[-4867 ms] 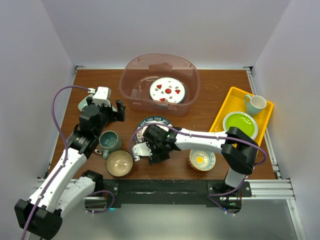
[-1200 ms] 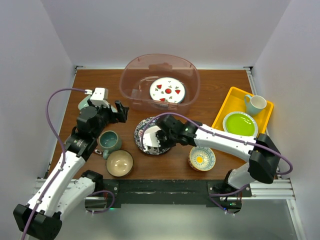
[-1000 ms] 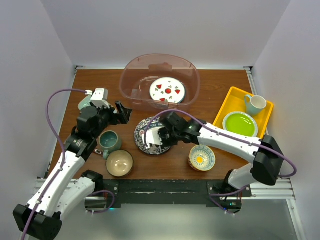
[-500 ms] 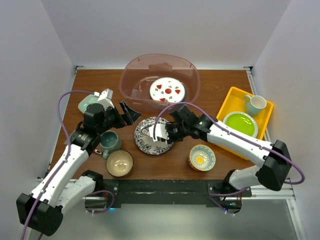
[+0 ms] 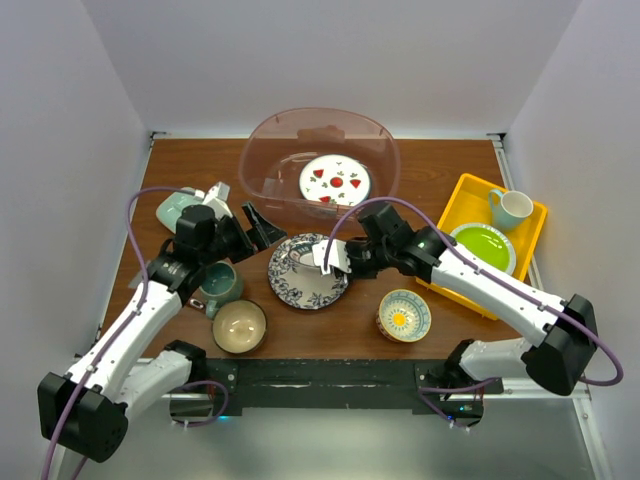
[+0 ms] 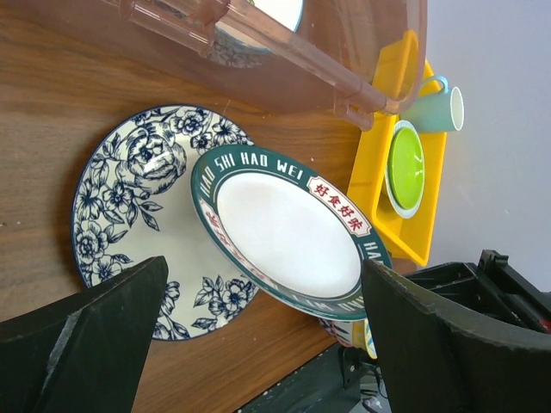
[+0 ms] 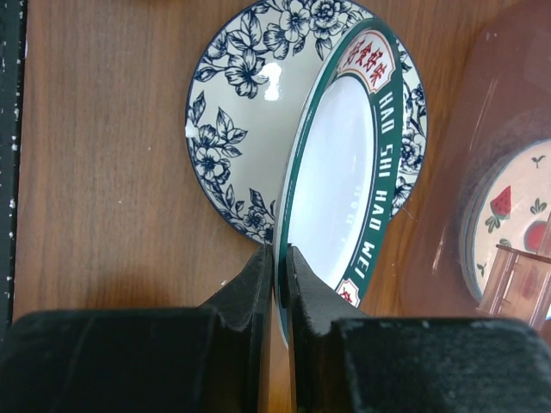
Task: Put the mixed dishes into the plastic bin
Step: Pick up the plate at the center of the board.
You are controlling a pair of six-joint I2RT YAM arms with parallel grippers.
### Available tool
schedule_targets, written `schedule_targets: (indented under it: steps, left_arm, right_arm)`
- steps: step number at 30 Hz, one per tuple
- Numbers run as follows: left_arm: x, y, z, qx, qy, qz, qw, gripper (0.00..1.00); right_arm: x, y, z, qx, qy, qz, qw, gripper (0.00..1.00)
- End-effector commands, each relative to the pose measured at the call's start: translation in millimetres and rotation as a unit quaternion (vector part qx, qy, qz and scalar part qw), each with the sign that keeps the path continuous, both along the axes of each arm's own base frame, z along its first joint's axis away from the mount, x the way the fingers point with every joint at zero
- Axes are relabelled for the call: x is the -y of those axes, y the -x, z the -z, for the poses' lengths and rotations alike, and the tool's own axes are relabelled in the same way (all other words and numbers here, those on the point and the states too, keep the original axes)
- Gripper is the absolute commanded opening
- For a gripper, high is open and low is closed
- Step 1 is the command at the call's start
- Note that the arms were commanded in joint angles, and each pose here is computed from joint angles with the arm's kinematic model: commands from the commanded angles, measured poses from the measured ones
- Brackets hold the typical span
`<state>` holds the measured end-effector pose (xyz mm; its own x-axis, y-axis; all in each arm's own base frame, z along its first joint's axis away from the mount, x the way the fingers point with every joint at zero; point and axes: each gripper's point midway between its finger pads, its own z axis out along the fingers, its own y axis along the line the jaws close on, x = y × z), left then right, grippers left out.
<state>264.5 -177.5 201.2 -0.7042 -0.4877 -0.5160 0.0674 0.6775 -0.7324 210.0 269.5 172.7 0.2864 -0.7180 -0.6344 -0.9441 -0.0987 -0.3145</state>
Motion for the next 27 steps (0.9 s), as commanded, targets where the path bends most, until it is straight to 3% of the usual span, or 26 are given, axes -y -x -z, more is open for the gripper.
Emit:
schedule_targets:
  steps: [1, 12, 27]
  left_arm:
    - [2.1, -2.2, -24.4, 0.014, 0.022, -0.003, 1.000, 1.00]
    - [-7.2, 3.4, -17.7, -0.014, 0.015, -0.032, 0.999, 1.00]
    - [1.2, 16.5, -5.6, -0.070, 0.006, 0.008, 0.997, 1.00]
  right_arm:
    - [-8.0, -0.2, -20.8, 0.022, -0.039, -0.020, 0.999, 0.00]
    - [-6.6, 0.6, -20.5, 0.021, -0.039, -0.022, 0.999, 0.00]
    - [-5.3, -0.1, -18.6, 0.022, -0.036, -0.022, 0.999, 0.00]
